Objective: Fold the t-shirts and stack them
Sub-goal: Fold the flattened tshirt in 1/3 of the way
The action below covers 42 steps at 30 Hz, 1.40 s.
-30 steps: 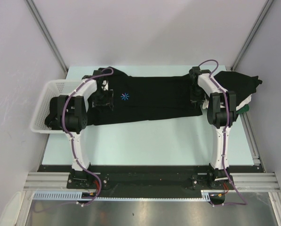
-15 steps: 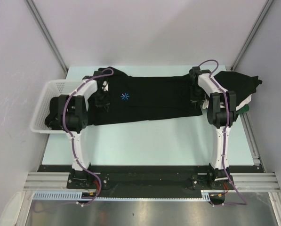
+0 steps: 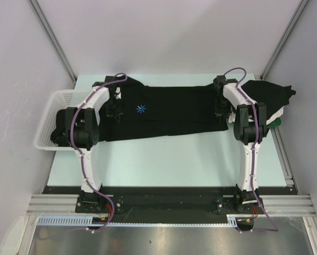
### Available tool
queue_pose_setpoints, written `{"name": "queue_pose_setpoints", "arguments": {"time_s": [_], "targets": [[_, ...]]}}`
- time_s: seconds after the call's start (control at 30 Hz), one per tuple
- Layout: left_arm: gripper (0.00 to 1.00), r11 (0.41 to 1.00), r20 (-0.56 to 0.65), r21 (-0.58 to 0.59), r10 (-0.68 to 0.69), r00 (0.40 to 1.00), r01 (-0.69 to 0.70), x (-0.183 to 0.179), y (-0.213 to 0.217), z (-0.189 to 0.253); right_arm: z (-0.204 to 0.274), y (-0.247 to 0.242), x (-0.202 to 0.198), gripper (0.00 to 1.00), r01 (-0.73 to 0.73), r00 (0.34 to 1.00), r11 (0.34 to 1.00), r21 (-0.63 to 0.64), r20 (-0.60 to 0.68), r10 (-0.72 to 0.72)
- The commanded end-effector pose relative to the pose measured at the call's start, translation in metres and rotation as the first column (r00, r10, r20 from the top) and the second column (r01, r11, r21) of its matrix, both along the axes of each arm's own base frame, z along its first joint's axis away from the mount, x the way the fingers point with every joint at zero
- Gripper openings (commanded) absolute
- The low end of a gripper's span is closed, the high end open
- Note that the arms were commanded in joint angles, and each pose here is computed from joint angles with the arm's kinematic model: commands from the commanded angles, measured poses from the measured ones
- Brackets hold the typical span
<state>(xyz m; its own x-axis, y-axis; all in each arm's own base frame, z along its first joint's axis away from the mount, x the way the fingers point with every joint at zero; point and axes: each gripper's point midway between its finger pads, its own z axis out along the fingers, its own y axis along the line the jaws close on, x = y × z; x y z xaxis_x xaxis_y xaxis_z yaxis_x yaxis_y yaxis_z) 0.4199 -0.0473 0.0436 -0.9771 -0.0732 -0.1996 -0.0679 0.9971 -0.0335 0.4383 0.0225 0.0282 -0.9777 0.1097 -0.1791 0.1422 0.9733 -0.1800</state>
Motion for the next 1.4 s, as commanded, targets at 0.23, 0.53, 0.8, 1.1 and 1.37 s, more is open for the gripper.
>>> {"name": "queue_pose_setpoints", "arguments": {"time_s": [0.23,0.53,0.8,1.1,1.37], "targets": [[0.00,0.999,0.141,-0.045,0.016,0.990,-0.010,0.041,-0.012,0.033,0.013,0.005,0.000,0.19,-0.013,0.999,1.000,0.002,0.030,0.013],[0.00,0.994,0.219,-0.108,-0.004,0.976,0.028,0.065,-0.030,0.048,0.021,0.007,0.003,0.19,-0.011,0.999,1.000,0.008,0.050,0.011],[0.00,0.993,0.244,-0.112,-0.015,0.970,0.044,0.085,-0.039,0.038,0.029,0.021,-0.001,0.19,-0.045,0.997,0.999,0.011,0.062,0.044],[0.00,0.998,0.328,-0.069,0.011,0.945,0.013,0.112,-0.032,0.046,0.028,0.026,-0.014,0.20,-0.061,0.997,0.998,0.007,0.051,0.061],[0.01,0.997,0.450,-0.072,0.014,0.893,0.021,0.129,-0.034,0.076,0.025,0.028,-0.015,0.19,-0.066,0.997,0.998,0.014,0.046,0.065]]}}
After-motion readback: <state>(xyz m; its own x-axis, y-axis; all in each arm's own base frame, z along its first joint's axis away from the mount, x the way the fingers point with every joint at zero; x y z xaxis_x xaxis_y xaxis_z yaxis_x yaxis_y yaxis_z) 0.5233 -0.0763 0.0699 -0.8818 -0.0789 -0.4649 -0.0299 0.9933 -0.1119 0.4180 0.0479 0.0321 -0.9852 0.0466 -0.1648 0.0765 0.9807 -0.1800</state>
